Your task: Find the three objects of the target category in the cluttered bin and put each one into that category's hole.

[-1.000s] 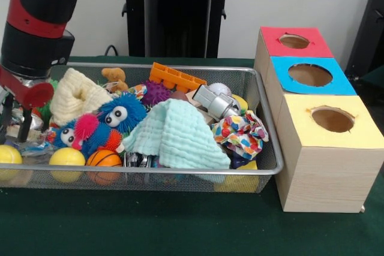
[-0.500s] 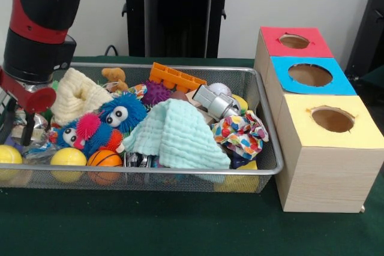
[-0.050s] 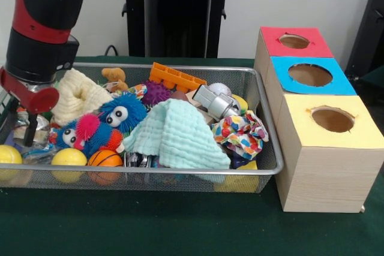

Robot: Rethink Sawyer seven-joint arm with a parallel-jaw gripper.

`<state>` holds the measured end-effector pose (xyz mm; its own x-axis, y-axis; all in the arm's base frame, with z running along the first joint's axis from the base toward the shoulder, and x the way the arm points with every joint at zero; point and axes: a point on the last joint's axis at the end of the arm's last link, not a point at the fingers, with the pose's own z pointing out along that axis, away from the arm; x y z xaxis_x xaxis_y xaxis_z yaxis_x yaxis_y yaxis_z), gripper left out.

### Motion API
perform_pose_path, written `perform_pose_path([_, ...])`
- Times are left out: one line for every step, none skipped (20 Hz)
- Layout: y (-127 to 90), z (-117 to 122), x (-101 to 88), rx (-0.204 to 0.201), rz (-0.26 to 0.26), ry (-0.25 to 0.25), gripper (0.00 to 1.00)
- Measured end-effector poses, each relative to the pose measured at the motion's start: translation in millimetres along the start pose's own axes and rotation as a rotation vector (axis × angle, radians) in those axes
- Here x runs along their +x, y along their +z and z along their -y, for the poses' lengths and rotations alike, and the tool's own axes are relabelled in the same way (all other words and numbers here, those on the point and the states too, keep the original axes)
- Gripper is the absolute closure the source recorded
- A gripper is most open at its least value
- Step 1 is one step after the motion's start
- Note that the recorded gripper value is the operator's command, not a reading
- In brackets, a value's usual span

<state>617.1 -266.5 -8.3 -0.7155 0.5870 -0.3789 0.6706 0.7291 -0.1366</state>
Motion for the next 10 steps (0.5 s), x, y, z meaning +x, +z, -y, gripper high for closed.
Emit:
perform_pose_path([-0.8,-1.0,-0.4,-0.001,0.001,-0.001,0.0])
perform_pose_path([-1.6,-1.9,-0.7,-0.002,0.003,-0.002,0.0])
perform_pose_path([-4.2,-5.3,-1.9,-0.005,0.007,-0.006,0.0])
perform_pose_path([-5.3,-7.0,-2.3,-0.006,0.008,-0.008,0.0])
perform_pose_path([-5.7,-7.7,-2.3,-0.007,0.008,-0.008,0.0])
perform_pose_path([-6.9,-10.2,-2.2,-0.01,0.007,-0.011,0.0])
perform_pose_path([-7.2,-10.9,-2.0,-0.011,0.006,-0.011,0.0])
perform_pose_path([-7.5,-11.8,-1.6,-0.012,0.004,-0.012,0.0])
perform_pose_path([-7.8,-12.8,-1.3,-0.014,0.003,-0.013,0.0])
perform_pose_path([-7.8,-13.4,-1.1,-0.015,0.002,-0.013,0.0])
